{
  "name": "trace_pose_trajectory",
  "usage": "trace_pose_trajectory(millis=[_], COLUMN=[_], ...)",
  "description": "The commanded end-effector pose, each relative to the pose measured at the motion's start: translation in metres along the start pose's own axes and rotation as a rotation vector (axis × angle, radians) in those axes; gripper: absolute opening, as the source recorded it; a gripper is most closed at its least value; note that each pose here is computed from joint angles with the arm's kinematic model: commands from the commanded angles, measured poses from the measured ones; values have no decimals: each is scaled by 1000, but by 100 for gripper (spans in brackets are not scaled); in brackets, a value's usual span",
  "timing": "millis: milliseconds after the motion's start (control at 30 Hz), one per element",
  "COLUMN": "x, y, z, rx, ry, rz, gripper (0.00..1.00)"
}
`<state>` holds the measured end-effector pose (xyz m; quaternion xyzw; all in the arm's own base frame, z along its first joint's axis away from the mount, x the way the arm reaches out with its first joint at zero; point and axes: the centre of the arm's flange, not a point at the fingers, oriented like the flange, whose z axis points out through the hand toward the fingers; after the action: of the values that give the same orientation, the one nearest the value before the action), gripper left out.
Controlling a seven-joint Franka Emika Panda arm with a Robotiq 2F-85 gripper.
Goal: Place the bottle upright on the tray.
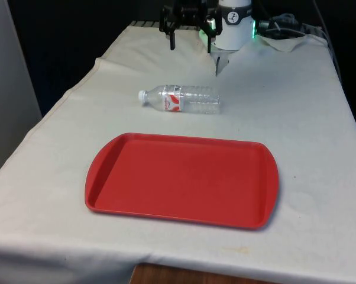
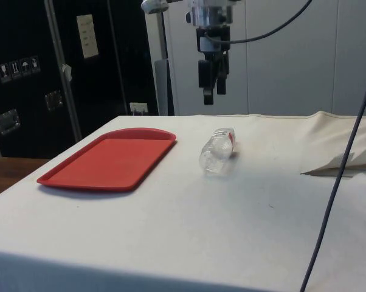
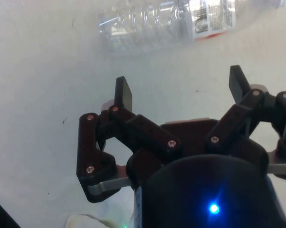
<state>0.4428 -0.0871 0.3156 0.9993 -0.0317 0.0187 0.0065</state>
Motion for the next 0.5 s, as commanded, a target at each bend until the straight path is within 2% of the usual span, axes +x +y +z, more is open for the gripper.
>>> trace_pose_trajectory(millis=[0,33,333,367,400,467], x=[0,0,1,1,1,1], y=[0,1,4,4,5,7], z=[1,4,17,16,19,23], rx=[0,-1,-6,-10,-6,-6], ry=[2,9,9,0,9,7], rz=[1,5,17,13,18,24], gripper=[100,100,100,100,100,100])
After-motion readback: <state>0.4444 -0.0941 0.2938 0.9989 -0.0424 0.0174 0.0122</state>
